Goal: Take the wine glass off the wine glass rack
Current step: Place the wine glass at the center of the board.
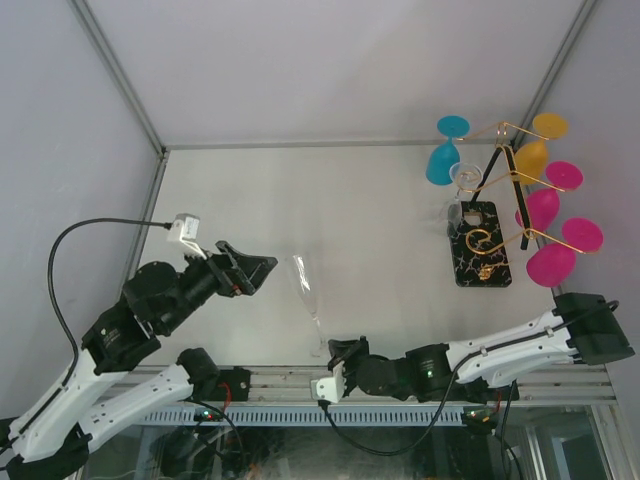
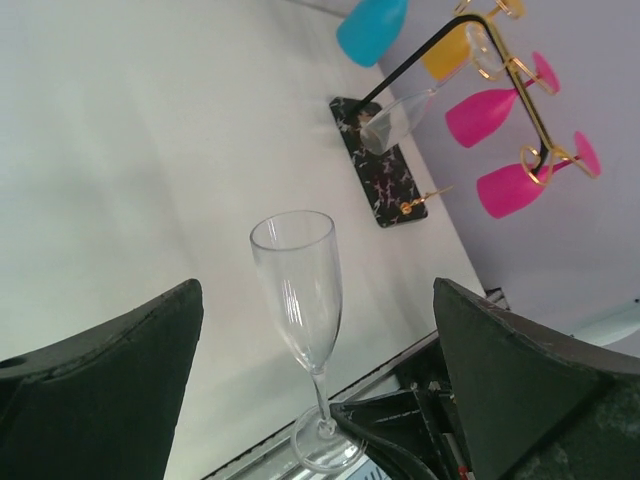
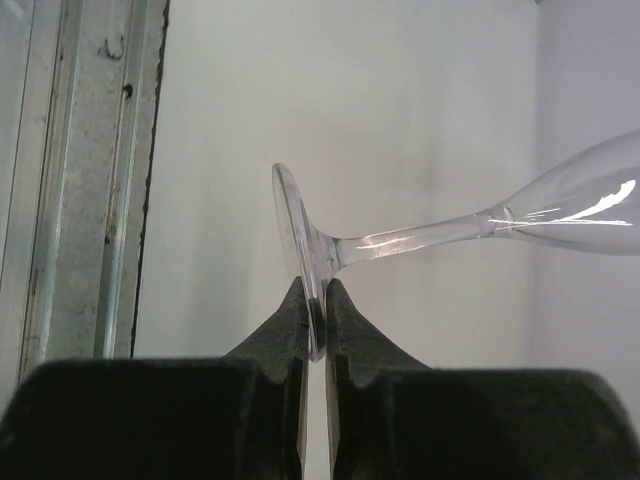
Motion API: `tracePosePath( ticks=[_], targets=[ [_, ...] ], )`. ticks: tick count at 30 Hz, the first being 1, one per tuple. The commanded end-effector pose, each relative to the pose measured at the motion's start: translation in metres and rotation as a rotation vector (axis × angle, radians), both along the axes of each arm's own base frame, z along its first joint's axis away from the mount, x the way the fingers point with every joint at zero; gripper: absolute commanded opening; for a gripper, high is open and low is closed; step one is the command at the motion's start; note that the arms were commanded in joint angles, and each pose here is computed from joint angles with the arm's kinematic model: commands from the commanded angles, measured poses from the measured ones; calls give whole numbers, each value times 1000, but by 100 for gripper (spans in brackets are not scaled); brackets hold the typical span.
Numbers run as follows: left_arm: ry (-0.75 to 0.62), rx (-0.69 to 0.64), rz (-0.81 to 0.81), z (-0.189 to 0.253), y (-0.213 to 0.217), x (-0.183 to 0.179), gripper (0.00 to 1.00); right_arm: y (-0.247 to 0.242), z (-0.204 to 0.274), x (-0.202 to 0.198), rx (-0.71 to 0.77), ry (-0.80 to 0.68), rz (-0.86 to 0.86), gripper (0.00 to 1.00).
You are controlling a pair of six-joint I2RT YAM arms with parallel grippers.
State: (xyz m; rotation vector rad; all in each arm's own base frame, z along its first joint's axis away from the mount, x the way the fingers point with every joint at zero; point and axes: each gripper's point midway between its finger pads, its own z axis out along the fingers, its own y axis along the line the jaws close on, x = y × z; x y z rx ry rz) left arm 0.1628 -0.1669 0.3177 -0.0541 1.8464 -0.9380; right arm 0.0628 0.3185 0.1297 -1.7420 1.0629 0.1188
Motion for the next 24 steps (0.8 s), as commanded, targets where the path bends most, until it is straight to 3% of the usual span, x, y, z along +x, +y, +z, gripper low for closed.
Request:
tracePosePath(
  ticks=[1,9,14,17,24],
  targets=[
    [-28,57,1,19,3,2,100,7,13,1,50,-90,3,0],
    [27,186,-60,12,-15,16,100,-2,-4,9,40,-151,-41,0],
    [11,128,-216,30,-44,16,100,-3,-11,10,32,-162,-45,0],
    [-17,176,-349,30,-60,10,100,-3,-10,9,37,-172,-39,0],
    [122,305,-578,1,-85,-2,91,-3,-11,6,39,-221,-7,0]
  ],
)
